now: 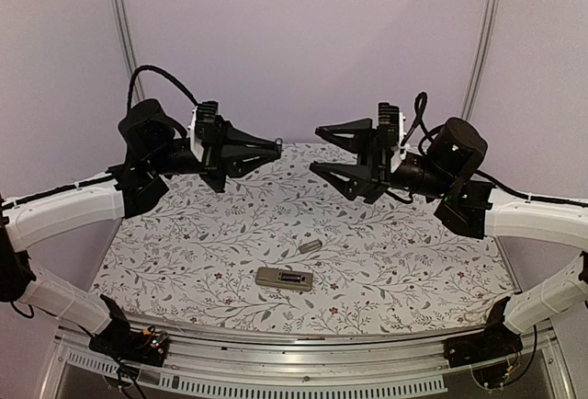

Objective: Load the batteries into the remote control
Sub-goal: Pass from the left arm to the right, then pass from the right arm to the left, then pass from the left arm to the right, then hold the remote control without batteries at the center of the board.

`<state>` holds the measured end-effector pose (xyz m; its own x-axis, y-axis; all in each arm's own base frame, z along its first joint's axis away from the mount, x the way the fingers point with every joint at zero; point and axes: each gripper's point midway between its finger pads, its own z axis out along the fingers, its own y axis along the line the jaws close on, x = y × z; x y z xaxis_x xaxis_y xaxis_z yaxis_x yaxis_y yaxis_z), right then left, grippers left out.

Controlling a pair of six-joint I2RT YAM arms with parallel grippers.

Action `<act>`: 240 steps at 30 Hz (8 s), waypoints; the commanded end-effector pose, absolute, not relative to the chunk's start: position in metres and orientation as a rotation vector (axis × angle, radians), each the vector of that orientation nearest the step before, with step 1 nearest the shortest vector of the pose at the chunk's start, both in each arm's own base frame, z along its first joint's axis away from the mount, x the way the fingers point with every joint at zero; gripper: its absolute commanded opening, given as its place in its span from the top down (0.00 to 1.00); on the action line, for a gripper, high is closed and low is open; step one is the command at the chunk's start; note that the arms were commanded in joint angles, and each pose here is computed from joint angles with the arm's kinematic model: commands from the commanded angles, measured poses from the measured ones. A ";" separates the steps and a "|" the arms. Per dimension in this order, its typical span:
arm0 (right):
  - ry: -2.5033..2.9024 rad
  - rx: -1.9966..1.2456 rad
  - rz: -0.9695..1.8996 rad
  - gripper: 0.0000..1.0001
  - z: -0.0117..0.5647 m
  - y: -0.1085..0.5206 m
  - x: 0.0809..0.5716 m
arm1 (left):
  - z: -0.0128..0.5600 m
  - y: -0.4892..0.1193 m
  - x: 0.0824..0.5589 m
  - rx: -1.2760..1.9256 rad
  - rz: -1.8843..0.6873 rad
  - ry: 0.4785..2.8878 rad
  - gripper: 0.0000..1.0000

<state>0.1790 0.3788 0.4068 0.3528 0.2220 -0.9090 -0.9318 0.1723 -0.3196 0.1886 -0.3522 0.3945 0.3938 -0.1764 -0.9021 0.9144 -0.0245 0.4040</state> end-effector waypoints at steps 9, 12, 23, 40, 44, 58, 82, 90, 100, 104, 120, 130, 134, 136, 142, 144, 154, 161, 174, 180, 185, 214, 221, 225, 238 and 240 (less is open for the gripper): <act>1.109 -1.082 0.931 0.34 0.397 0.399 0.203 | 0.360 -0.362 0.209 1.296 -1.009 1.051 1.00; 1.332 -1.006 0.939 0.34 0.382 0.390 0.224 | 0.335 -0.363 0.230 1.338 -0.711 1.091 1.00; 1.758 -0.734 1.140 0.43 0.342 0.402 0.251 | 0.317 -0.365 0.261 1.334 -0.275 1.128 1.00; 1.818 -0.731 1.190 0.69 0.327 0.421 0.257 | 0.304 -0.369 0.252 1.367 -0.302 1.143 1.00; 1.806 -0.732 1.192 0.80 0.330 0.420 0.256 | 0.300 -0.370 0.250 1.380 -0.308 1.152 1.00; 1.813 -0.734 1.188 1.00 0.328 0.417 0.255 | 0.293 -0.371 0.252 1.388 -0.305 1.163 1.00; 1.522 -0.955 1.606 1.00 0.315 0.391 0.207 | 0.290 -0.359 0.202 1.278 -0.673 0.931 0.37; 1.520 -0.929 1.594 1.00 0.313 0.394 0.209 | 0.297 -0.372 0.187 1.255 -0.730 0.828 0.53; 1.536 -0.926 1.596 1.00 0.309 0.395 0.207 | 0.304 -0.377 0.198 1.199 -0.708 0.865 0.79; 1.545 -0.928 1.600 1.00 0.306 0.395 0.207 | 0.305 -0.378 0.201 1.187 -0.707 0.880 0.87; 1.646 -1.187 1.137 0.39 0.282 0.369 0.207 | 0.277 -0.369 0.205 1.206 -0.824 1.148 1.00; 1.252 -1.641 0.482 0.56 0.279 0.361 0.203 | 0.261 -0.371 0.188 1.219 -1.057 1.217 1.00; 1.226 -1.671 0.484 0.56 0.280 0.370 0.203 | 0.260 -0.368 0.191 1.196 -1.074 1.226 1.00; 1.220 -1.674 0.486 0.57 0.279 0.371 0.202 | 0.261 -0.367 0.190 1.191 -1.078 1.209 1.00; 1.185 -1.689 0.537 0.62 0.277 0.379 0.191 | 0.261 -0.368 0.190 1.172 -1.093 1.193 1.00; 1.182 -1.686 0.553 0.62 0.276 0.382 0.189 | 0.262 -0.368 0.190 1.170 -1.098 1.186 1.00; 1.159 -1.684 0.603 0.79 0.275 0.391 0.185 | 0.264 -0.371 0.192 1.172 -1.102 1.186 1.00; 1.175 -1.680 0.616 0.92 0.272 0.391 0.184 | 0.264 -0.372 0.192 1.167 -1.106 1.188 1.00; 1.455 -1.693 0.614 1.00 0.210 0.374 0.193 | 0.188 -0.349 0.191 1.449 -0.868 1.286 0.08; 1.712 -1.639 0.740 1.00 0.155 0.372 0.191 | 0.113 -0.313 0.178 1.712 -0.778 1.399 0.15; 1.891 -1.584 0.758 1.00 0.120 0.385 0.204 | 0.087 -0.323 0.193 1.662 -0.776 1.543 0.19; 1.876 -1.528 0.959 1.00 0.128 0.361 0.220 | 0.012 -0.321 0.207 1.381 -0.514 1.942 0.04; 1.905 -1.525 0.960 1.00 0.122 0.354 0.225 | 0.011 -0.322 0.186 1.440 -0.540 1.877 0.15; 1.892 -1.554 0.963 1.00 0.119 0.352 0.221 | 0.015 -0.327 0.174 1.460 -0.571 1.855 0.25; 1.615 -1.815 0.872 1.00 0.099 0.362 0.228 | 0.019 -0.297 0.188 1.216 -0.577 1.989 0.24; 1.553 -1.872 0.868 1.00 0.095 0.368 0.234 | 0.021 -0.297 0.187 1.215 -0.601 1.969 0.24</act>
